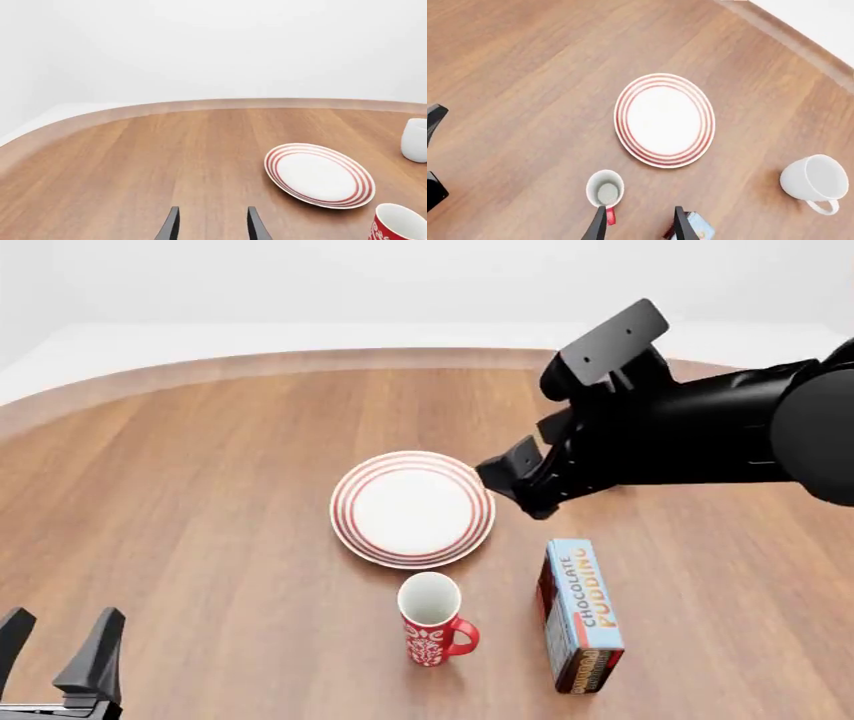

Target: Pick up the red mug and put it on the plate

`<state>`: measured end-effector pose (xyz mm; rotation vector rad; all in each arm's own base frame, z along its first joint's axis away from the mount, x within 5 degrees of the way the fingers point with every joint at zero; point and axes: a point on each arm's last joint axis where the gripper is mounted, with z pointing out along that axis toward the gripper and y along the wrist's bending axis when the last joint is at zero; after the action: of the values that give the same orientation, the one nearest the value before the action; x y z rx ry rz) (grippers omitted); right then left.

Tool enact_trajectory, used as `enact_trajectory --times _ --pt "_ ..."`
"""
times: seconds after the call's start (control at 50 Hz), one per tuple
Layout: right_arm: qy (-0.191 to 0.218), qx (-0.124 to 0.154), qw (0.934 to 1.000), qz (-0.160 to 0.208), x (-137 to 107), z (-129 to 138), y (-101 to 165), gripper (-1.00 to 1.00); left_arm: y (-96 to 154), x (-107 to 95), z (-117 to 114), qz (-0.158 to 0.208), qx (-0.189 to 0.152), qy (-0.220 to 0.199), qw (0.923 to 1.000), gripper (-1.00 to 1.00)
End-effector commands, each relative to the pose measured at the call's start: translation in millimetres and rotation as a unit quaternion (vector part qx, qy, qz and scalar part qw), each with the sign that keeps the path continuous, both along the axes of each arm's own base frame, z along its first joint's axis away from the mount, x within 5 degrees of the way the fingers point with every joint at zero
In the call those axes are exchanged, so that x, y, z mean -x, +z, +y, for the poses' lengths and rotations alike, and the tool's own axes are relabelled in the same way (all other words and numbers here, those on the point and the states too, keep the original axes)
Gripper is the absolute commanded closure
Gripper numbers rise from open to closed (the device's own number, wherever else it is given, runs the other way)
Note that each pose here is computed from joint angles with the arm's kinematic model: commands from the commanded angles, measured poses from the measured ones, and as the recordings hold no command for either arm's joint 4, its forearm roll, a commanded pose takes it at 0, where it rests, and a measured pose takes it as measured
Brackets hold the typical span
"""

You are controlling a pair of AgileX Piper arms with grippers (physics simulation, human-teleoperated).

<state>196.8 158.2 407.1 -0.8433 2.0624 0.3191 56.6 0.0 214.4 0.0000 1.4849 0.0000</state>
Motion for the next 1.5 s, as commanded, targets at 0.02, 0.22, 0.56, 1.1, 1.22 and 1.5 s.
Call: enact_trajectory --times 0.02,0.22,0.56,1.1,1.22,1.5 --pt "0.003 0.013 0.9994 0.031 -5.4 11.2 -25.4 -1.00 0.0 0.0 0.0 0.000 0.000 0.000 1.0000 -1.00" --pt "-0.002 0.015 0.9990 0.042 -12.5 16.8 -39.7 -1.00 0.0 0.0 0.0 0.000 0.000 0.000 1.0000 -1.00" --pt "0.014 -0.001 0.9986 0.051 -2.5 30.9 -53.4 -1.00 0.0 0.0 0.0 0.000 0.000 0.000 1.0000 -1.00" --pt "0.028 0.014 0.9955 0.089 8.9 43.6 -94.6 -1.00 0.0 0.0 0.0 0.000 0.000 0.000 1.0000 -1.00" --pt "0.023 0.022 0.9961 0.083 3.8 37.1 -98.8 -1.00 0.0 0.0 0.0 0.000 0.000 0.000 1.0000 -1.00" --pt "0.040 0.046 0.9957 0.070 0.7 36.2 -110.9 -1.00 0.0 0.0 0.0 0.000 0.000 0.000 1.0000 -1.00"
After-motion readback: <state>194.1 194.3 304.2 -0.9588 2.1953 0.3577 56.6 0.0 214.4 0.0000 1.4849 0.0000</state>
